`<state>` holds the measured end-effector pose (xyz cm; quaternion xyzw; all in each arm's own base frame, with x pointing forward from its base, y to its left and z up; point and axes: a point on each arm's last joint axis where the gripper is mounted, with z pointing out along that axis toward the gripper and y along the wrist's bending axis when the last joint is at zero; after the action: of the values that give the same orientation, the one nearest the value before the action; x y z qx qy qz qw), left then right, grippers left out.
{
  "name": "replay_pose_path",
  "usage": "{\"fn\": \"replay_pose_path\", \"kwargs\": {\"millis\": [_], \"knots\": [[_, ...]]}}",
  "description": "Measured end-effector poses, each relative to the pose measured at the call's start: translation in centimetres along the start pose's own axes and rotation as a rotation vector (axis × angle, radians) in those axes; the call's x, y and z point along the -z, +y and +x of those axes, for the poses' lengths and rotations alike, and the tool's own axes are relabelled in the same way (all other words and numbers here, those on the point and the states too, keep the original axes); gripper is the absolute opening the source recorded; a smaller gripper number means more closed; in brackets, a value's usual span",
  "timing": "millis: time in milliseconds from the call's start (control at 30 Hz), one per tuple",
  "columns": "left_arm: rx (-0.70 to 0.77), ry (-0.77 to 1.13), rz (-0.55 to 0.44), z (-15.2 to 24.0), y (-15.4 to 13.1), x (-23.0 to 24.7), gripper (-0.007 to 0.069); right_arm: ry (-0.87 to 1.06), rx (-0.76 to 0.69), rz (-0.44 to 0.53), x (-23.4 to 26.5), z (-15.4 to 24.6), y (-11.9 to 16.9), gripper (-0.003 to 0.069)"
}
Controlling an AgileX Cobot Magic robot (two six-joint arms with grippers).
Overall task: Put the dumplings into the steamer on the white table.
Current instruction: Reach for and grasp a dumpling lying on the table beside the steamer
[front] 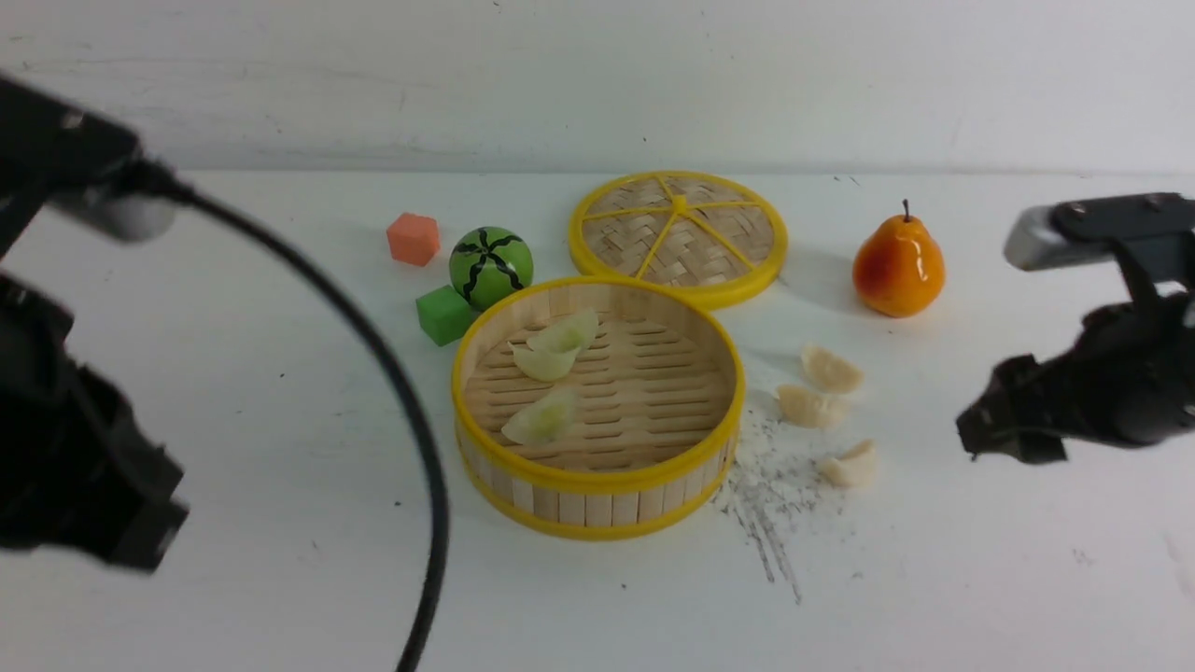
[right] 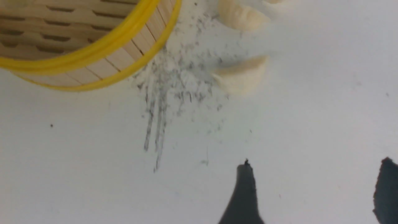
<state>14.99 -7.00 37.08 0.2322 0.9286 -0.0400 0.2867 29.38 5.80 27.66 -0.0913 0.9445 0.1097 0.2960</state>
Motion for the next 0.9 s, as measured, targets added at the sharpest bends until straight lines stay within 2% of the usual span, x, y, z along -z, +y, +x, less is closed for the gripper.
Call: {"fn": "replay_pose_path", "kwargs": {"millis": [100, 133, 300, 533, 600, 667, 733, 767, 800, 900], "knots": [[0.007, 0.012, 0.001, 2.3, -0.1, -0.7, -0.0013, 0.02, 0.008, -0.003, -2.7, -2.2, -0.5, 0.0561], [0.01, 0.003, 0.001, 4.2, -0.2, -1.1, -0.0013, 0.028, 0.015, -0.003, -4.6, -3.8, -0.8, 0.0564], [-0.011, -0.056, -0.038, 8.3, -0.2, -3.2, -0.0013, 0.048, 0.06, -0.006, -10.3, -7.8, -1.9, 0.0552], [0.011, -0.231, -0.061, 11.6, -0.3, -5.6, -0.0013, 0.11, 0.07, -0.028, -17.4, -10.3, -3.0, 0.0511], [0.013, -0.314, -0.057, 11.9, -0.4, -5.8, -0.0013, 0.156, 0.074, -0.04, -19.3, -10.3, -3.3, 0.0452], [0.012, -0.342, -0.056, 11.9, -0.4, -5.8, -0.0013, 0.169, 0.075, -0.045, -19.6, -10.4, -3.3, 0.0431], [0.01, -0.377, -0.054, 11.9, -0.4, -5.9, -0.0013, 0.211, 0.08, -0.058, -20.1, -10.1, -3.3, 0.0298], [0.009, -0.377, -0.054, 11.9, -0.4, -6.0, -0.0013, 0.211, 0.08, -0.058, -20.1, -10.1, -3.3, 0.0298], [0.01, -0.384, -0.053, 11.9, -0.5, -6.0, -0.0013, 0.232, 0.095, -0.067, -19.9, -10.1, -3.2, 0.0227], [0.01, -0.393, -0.052, 11.9, -0.5, -6.0, -0.0013, 0.254, 0.149, -0.073, -19.4, -10.1, -3.1, 0.0237]]}}
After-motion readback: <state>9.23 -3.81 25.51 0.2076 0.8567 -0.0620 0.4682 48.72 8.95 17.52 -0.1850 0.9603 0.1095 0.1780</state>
